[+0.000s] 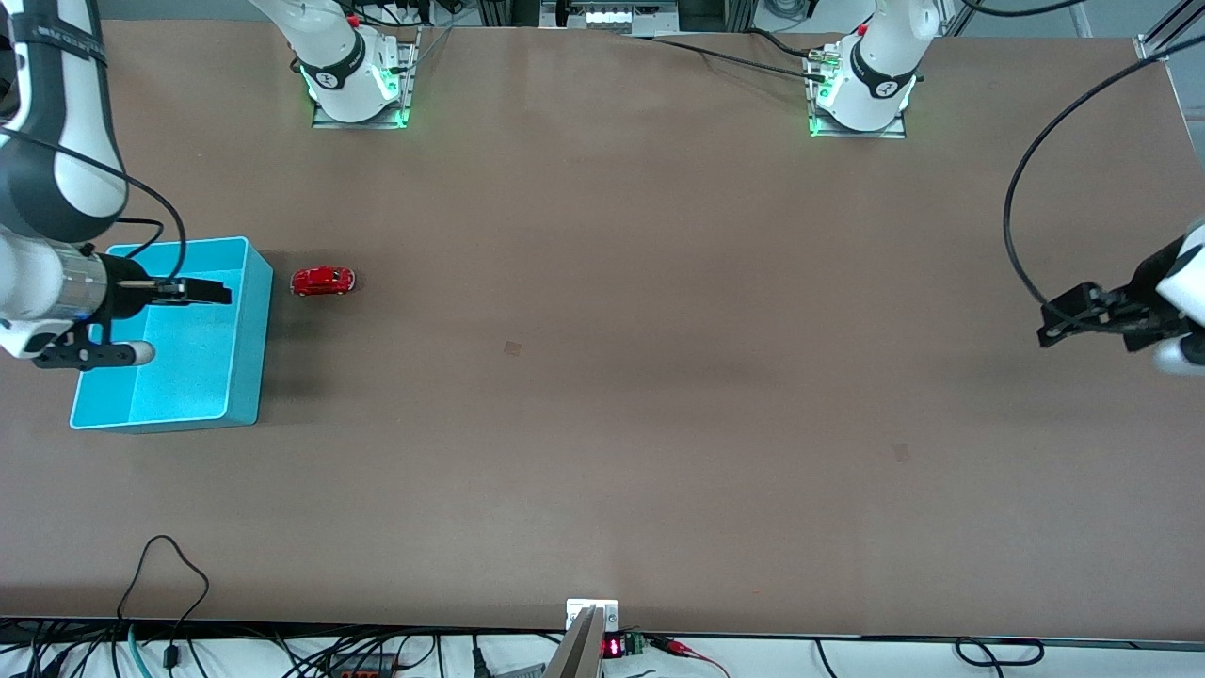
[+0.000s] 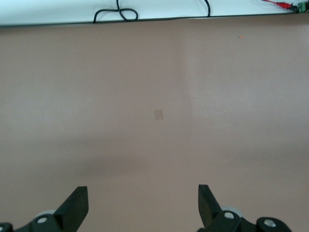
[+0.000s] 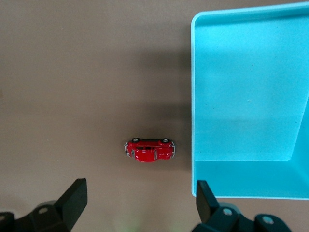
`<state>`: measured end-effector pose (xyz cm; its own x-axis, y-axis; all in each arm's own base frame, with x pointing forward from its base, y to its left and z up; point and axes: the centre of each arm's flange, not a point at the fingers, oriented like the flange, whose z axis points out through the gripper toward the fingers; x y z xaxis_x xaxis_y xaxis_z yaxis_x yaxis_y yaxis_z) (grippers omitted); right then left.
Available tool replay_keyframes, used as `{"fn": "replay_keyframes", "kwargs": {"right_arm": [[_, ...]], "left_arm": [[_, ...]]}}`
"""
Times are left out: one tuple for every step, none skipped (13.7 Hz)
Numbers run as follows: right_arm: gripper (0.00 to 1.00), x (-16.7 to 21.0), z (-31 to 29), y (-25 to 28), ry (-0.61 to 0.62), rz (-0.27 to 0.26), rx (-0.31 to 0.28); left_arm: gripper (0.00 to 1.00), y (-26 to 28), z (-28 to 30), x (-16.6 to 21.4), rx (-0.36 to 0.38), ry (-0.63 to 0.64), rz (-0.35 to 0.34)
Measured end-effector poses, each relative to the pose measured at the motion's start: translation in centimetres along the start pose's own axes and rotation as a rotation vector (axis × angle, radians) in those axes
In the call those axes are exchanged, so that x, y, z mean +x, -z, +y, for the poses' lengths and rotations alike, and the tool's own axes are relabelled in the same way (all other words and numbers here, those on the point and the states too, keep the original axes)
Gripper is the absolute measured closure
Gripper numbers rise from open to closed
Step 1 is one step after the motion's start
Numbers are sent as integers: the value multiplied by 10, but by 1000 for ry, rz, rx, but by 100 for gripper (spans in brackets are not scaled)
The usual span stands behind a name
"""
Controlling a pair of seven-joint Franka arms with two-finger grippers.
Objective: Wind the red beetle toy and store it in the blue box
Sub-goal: 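Move the right gripper from the box over the red car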
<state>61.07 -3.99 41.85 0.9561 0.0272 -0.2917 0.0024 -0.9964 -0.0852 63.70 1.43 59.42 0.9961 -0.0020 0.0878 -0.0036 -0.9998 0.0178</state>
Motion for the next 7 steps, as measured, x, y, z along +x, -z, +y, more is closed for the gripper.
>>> {"fn": "replay_keyframes", "kwargs": {"right_arm": [[0, 0, -2, -8, 6, -7, 1], [0, 1, -8, -18, 18, -5, -2], [0, 0, -14, -27, 28, -3, -5], [0, -1, -21, -35, 43, 5, -9], [0, -2, -31, -44, 75, 21, -15], [0, -6, -44, -54, 130, 48, -31], [0, -11, -57, -65, 192, 76, -58]], "left_arm": [[0, 7, 0, -4, -3, 15, -3], [0, 13, 3, -9, -6, 21, -10], [0, 15, 6, -13, -7, 24, -15], [0, 16, 8, -16, -8, 27, -19], [0, 14, 9, -20, -8, 30, -26], [0, 11, 8, -22, -7, 33, -32], [0, 7, 7, -25, -7, 35, -33]]}}
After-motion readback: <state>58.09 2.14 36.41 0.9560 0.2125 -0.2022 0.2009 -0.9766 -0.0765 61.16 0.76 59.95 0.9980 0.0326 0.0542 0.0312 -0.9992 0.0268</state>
